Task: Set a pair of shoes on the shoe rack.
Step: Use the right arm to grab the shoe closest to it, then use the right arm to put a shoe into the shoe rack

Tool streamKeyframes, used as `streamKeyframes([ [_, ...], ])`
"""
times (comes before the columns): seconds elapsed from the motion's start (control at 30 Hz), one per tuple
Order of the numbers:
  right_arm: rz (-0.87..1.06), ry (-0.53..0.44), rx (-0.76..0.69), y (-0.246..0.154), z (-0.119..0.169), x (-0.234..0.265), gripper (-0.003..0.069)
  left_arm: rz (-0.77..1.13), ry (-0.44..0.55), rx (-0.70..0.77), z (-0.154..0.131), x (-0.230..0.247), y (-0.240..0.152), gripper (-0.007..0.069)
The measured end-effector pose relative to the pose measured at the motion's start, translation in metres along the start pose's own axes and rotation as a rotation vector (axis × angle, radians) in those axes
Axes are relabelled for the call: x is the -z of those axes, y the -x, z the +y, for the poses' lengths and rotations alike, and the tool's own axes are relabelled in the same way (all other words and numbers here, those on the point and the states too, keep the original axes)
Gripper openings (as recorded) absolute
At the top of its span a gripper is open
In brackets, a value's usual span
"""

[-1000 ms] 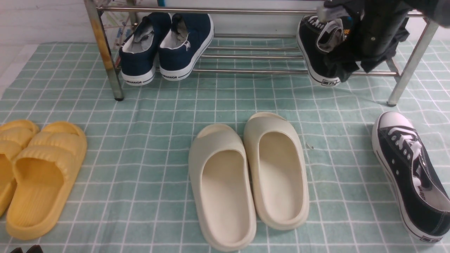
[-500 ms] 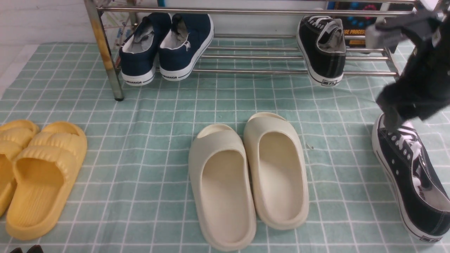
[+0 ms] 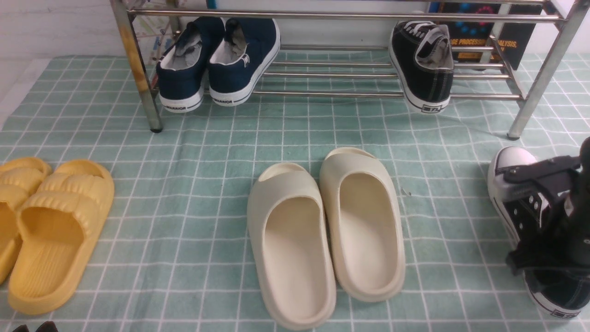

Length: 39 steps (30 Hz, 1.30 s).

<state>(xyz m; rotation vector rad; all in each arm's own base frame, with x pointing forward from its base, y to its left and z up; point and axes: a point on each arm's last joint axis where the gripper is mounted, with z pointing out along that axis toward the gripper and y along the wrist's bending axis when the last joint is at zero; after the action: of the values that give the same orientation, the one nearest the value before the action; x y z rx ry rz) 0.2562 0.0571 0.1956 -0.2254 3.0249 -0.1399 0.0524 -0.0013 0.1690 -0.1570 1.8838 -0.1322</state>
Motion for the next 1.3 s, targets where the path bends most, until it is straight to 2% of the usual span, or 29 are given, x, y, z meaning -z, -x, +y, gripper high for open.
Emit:
streamKeyframes([
  [0.07, 0.022, -0.008, 0.007, 0.0, 0.0, -0.006, 0.0421, 0.0, 0.0, 0.0, 0.0, 0.0, 0.0, 0.0237],
  [0.13, 0.027, -0.021, 0.019, 0.001, -0.001, -0.008, 0.032, 0.0, 0.0, 0.0, 0.0, 0.0, 0.0, 0.0237],
  [0.17, 0.027, -0.021, 0.019, 0.001, -0.001, -0.008, 0.0298, 0.0, 0.0, 0.0, 0.0, 0.0, 0.0, 0.0237],
  [0.23, 0.028, -0.013, 0.019, 0.001, 0.001, -0.009, 0.0128, 0.0, 0.0, 0.0, 0.0, 0.0, 0.0, 0.0237],
  [0.27, 0.029, -0.012, 0.019, 0.001, 0.001, -0.009, 0.0116, 0.0, 0.0, 0.0, 0.0, 0.0, 0.0, 0.0237],
  [0.3, 0.029, -0.004, 0.012, 0.003, 0.002, -0.008, 0.0041, 0.0, 0.0, 0.0, 0.0, 0.0, 0.0, 0.0237],
  [0.33, 0.037, -0.009, 0.017, 0.003, 0.001, -0.006, 0.0024, 0.0, 0.0, 0.0, 0.0, 0.0, 0.0, 0.0237],
  [0.57, -0.027, -0.003, 0.041, 0.022, -0.002, 0.041, 0.0024, 0.0, 0.0, 0.0, 0.0, 0.0, 0.0, 0.0237],
  [0.77, -0.24, 0.026, 0.1, 0.055, -0.004, 0.106, 0.0024, 0.0, 0.0, 0.0, 0.0, 0.0, 0.0, 0.0237],
  [0.87, -0.269, 0.061, 0.136, 0.064, -0.001, 0.117, 0.0024, 0.0, 0.0, 0.0, 0.0, 0.0, 0.0, 0.0237],
  [1.07, -0.233, 0.086, 0.19, 0.08, 0.004, 0.109, 0.0024, 0.0, 0.0, 0.0, 0.0, 0.0, 0.0, 0.0237],
  [1.3, -0.192, 0.082, 0.148, 0.107, -0.015, 0.088, 0.0024, 0.0, 0.0, 0.0, 0.0, 0.0, 0.0, 0.0237],
])
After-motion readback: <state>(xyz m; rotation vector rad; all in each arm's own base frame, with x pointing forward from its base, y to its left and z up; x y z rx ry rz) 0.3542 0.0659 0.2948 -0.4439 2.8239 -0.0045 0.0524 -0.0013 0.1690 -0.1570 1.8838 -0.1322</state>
